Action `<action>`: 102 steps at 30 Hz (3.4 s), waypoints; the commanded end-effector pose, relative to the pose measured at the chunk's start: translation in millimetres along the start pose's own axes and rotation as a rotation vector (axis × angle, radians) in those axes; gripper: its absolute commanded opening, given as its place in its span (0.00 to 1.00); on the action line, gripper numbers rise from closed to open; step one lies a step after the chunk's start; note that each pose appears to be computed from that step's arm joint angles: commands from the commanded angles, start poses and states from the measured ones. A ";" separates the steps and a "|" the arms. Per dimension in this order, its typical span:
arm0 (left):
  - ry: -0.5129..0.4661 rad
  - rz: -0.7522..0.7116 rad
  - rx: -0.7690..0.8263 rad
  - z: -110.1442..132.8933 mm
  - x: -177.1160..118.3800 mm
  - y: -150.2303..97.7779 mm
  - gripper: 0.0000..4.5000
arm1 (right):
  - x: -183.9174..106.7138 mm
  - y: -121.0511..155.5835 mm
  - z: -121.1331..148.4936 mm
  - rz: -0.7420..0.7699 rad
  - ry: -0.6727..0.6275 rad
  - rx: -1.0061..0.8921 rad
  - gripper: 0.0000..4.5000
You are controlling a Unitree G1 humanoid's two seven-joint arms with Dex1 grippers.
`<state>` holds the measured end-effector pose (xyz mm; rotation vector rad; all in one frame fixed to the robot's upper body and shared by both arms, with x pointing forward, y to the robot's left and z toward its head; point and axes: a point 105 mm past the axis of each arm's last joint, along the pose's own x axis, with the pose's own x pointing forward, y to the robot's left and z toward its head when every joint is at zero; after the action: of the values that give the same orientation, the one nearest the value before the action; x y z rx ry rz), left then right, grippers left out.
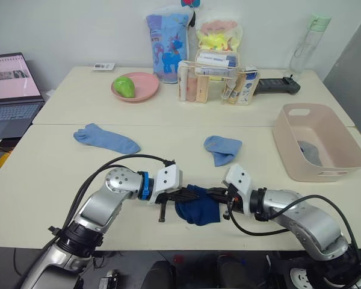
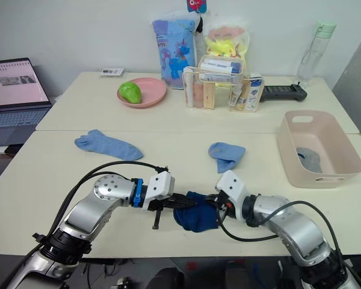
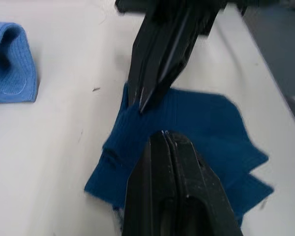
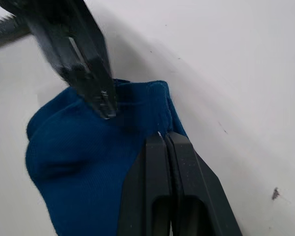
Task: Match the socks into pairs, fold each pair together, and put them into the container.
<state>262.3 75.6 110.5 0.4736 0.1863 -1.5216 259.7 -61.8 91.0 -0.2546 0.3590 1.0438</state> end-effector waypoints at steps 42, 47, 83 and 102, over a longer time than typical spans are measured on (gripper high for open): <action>-0.023 -0.088 0.139 6.7 -1.1 -7.9 0.00 | -26.8 17.8 -23.6 0.071 0.050 -0.003 0.01; 0.043 -0.127 0.188 -7.8 9.8 -14.6 0.00 | -25.0 19.9 -24.6 0.077 0.056 -0.007 0.01; 0.143 -0.015 -0.052 -54.2 -1.9 -8.1 0.00 | -52.7 6.3 -5.5 0.022 0.028 0.267 0.14; 0.158 0.006 -0.056 -55.3 -9.1 -9.3 0.00 | 17.3 30.0 4.7 0.187 0.037 0.594 0.83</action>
<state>260.6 98.9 71.4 0.5303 0.2995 -1.4976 246.6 -42.1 82.6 0.2742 0.7155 1.0186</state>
